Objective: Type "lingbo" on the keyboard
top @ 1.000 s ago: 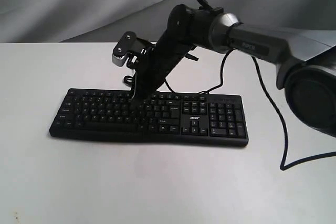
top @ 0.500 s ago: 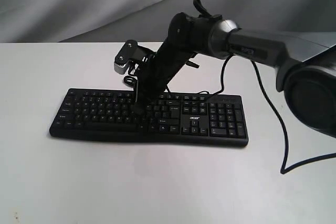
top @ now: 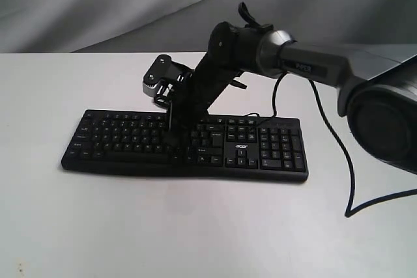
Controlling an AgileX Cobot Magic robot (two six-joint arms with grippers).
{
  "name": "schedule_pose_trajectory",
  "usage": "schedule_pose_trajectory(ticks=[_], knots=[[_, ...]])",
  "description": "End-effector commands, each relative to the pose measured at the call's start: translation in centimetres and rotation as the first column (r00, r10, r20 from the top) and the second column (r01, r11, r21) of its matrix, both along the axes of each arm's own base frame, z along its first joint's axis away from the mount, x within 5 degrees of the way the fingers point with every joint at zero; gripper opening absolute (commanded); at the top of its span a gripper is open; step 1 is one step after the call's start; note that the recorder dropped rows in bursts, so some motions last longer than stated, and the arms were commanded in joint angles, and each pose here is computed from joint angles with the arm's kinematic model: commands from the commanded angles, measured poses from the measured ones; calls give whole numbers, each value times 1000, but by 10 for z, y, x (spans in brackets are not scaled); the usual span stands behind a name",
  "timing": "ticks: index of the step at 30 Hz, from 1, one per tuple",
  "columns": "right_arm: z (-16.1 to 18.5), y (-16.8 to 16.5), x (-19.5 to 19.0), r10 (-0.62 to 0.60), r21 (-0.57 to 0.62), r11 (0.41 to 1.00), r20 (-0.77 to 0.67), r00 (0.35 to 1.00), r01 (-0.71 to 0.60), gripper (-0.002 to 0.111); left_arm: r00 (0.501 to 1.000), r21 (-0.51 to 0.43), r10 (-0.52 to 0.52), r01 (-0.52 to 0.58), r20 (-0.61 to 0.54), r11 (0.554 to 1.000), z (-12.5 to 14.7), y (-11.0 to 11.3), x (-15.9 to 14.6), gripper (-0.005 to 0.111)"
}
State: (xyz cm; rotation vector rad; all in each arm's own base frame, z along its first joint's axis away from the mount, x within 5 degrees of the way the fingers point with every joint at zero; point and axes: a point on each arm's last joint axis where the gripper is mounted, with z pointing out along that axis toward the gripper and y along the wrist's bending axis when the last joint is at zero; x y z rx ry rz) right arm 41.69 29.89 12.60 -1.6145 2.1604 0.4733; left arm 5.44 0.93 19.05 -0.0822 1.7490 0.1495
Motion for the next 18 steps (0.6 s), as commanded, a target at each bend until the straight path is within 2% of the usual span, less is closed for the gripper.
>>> schedule_pose_trajectory(ticks=[1, 9, 12, 18], knots=[[-2, -3, 2, -9, 11, 1000, -10, 1000, 9, 0, 1000, -5, -5, 5, 5, 1000, -1, 0, 0, 1], [4, -4, 2, -8, 16, 1000, -1, 1000, 8, 0, 1000, -5, -5, 5, 5, 1000, -1, 0, 0, 1], [20, -4, 1, -7, 32, 999, 23, 1000, 6, 0, 1000, -5, -5, 5, 5, 1000, -1, 0, 0, 1], [74, -9, -9, 4, 70, 997, 53, 999, -8, 0, 1000, -5, -5, 5, 5, 1000, -1, 0, 0, 1]])
